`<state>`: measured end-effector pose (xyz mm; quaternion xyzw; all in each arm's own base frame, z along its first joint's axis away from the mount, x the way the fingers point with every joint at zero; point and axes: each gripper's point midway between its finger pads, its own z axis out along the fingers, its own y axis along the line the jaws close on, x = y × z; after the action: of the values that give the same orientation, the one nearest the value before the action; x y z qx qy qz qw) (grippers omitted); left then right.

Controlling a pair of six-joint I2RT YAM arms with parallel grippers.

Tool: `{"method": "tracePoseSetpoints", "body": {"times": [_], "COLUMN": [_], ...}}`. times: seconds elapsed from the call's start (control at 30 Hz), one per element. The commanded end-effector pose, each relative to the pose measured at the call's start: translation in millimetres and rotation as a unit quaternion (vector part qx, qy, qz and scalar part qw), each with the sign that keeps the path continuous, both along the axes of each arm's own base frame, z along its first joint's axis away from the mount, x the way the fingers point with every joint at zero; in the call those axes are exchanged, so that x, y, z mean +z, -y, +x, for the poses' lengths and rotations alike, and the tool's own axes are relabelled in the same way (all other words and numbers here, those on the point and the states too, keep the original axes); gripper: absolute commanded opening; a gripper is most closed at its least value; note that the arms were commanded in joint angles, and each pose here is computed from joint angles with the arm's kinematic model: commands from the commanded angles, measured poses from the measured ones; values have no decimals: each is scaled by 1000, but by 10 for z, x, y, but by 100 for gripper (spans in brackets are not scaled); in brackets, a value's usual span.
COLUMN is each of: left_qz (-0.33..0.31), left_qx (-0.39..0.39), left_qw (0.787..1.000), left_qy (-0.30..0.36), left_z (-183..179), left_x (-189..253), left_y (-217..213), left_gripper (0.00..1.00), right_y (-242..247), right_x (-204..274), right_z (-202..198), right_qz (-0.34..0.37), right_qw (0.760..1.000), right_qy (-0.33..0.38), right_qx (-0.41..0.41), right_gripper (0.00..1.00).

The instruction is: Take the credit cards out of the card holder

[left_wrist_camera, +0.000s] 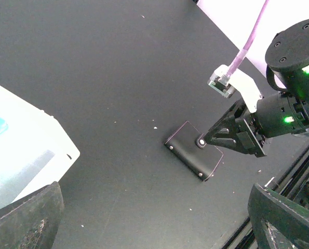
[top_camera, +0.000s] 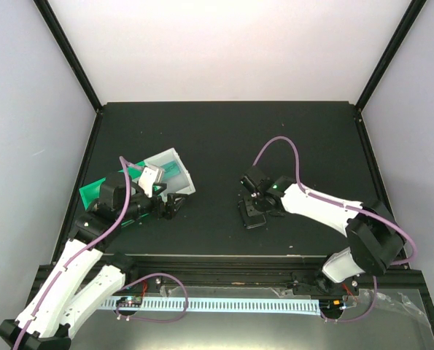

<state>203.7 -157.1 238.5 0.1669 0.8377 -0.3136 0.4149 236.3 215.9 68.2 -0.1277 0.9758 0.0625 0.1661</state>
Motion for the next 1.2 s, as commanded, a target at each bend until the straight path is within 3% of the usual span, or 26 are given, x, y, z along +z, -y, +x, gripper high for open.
{"method": "tracePoseSetpoints", "body": {"times": [0.0,0.5,0.87,1.17], "left_qz": [2,-2,1,2], "left_qx": [3,-1,6,8], "left_qw": [1000,1000,1000,1000], "left_qy": [7,12,11,13], "left_z": [14,-18,-7,-2], "left_x": [19,45,39,46], "left_y": [-20,-17,-38,-45], "left_gripper": [99,99,99,99], "right_y": [-16,13,120,50], "right_x": [-50,-434,-454,-410], "right_z": [-3,-22,4,-10], "right_qz": [-2,-34,-72,-65], "right_qw": [1000,999,997,998], "right_qy": [-2,-25,-14,-8], "right_qx": [-6,-2,-8,-5], "right_gripper": [20,20,19,6]}}
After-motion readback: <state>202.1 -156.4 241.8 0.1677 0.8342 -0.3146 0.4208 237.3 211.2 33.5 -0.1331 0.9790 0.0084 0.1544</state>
